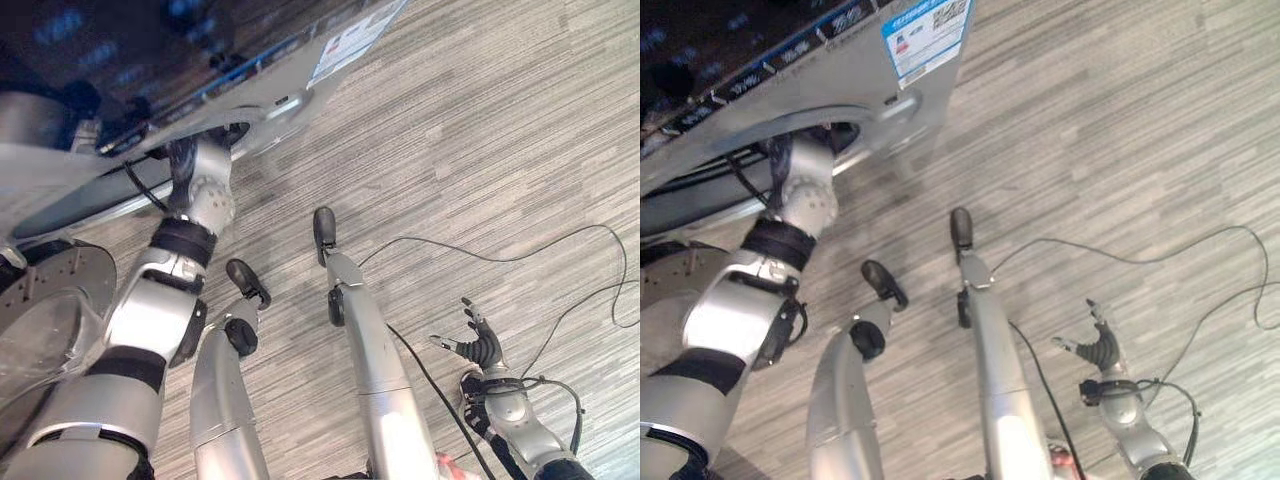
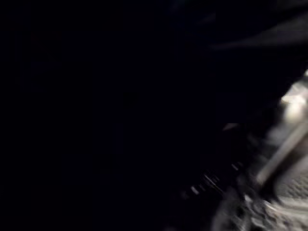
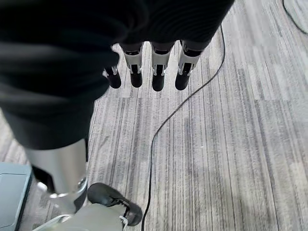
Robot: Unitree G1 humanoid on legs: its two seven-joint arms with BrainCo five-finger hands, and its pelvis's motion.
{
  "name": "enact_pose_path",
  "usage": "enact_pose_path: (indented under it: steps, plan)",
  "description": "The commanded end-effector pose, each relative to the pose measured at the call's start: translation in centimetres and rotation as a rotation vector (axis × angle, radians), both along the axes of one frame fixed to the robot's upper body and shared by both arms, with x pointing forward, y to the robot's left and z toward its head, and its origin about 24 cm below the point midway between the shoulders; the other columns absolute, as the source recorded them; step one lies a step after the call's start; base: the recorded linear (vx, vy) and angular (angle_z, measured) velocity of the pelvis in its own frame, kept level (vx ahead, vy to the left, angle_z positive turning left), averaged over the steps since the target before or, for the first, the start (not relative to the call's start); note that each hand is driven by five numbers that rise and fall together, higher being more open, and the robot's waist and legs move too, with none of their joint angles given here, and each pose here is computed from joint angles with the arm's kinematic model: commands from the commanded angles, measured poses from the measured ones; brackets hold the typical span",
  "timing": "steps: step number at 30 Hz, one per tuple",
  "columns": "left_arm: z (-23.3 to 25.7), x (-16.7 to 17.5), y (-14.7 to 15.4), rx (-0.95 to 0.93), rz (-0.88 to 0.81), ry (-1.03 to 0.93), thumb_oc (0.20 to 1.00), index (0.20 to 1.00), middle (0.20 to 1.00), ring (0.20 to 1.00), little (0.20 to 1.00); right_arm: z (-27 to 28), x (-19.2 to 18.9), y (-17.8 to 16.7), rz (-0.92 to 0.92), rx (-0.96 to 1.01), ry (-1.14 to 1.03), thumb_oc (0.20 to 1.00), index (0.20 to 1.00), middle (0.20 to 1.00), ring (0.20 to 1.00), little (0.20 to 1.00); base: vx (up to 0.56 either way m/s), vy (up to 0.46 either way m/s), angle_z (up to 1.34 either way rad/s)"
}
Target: Grab the laundry basket,head to the washer,open it,put in the laundry and shut it.
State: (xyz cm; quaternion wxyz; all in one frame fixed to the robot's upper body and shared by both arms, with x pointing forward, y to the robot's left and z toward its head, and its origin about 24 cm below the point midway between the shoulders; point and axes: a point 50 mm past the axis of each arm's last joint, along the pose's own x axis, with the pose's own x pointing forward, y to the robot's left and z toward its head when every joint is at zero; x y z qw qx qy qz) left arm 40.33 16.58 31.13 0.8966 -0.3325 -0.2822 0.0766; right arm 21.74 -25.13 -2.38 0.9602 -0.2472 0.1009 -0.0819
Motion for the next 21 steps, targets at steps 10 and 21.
enact_pose_path:
  steps: [10, 21]
  plan:
    - [-1.9, 0.1, 3.7, -0.146, 0.140, 0.049, 0.200, 0.200, 0.200, 0.200, 0.200, -0.4, -2.4, -1.1, 0.007, -0.009, 0.033, 1.000, 1.000, 1.000, 1.000, 1.000, 0.03, -0.004, -0.04]
    - [-9.8, 0.8, 4.1, -0.062, 0.154, 0.319, 1.000, 1.000, 1.000, 1.000, 1.000, -1.0, -2.2, -0.8, 0.020, -0.039, 0.056, 1.000, 1.000, 1.000, 1.000, 1.000, -0.01, 0.014, 0.03]
